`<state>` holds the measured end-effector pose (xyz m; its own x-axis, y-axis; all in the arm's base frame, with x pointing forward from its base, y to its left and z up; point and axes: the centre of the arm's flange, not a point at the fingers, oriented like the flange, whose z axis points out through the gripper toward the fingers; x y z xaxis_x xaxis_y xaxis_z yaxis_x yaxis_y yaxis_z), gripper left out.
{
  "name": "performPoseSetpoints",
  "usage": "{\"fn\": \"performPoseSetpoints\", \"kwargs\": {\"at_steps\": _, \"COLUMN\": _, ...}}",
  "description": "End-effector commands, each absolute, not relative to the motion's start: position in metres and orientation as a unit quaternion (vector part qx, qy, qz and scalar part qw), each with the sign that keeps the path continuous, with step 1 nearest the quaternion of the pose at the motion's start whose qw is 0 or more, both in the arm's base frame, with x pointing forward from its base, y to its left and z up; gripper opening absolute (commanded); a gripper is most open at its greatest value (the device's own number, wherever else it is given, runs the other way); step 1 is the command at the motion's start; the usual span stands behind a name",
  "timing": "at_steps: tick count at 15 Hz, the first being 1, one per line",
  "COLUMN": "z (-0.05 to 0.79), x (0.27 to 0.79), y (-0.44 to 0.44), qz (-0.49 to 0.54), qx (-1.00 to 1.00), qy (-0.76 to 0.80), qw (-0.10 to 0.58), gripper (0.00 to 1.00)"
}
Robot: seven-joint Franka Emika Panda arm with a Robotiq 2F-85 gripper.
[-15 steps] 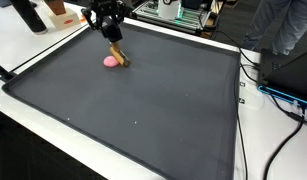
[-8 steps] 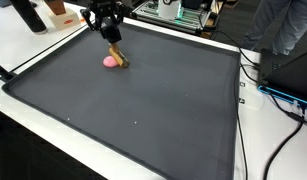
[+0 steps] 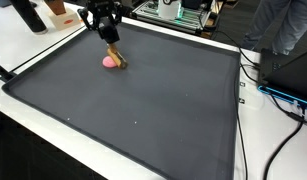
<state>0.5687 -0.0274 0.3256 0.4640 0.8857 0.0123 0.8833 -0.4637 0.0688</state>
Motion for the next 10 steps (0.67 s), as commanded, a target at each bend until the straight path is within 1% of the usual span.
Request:
{"fn": "performPoseSetpoints", "kwargs": {"at_steps": 1, "z": 0.315, "x": 0.584, "y": -0.039, "qz": 0.037, "qx": 0.858, "qy": 0.510, "qw": 0.044, "gripper": 0.24}}
{"fn": "performPoseSetpoints", "kwargs": {"at_steps": 10, "z": 0.311, "x": 0.594, "y": -0.048, "qz": 0.041, "qx": 0.869, "qy": 0.491, "qw": 0.053, "gripper": 0.24}}
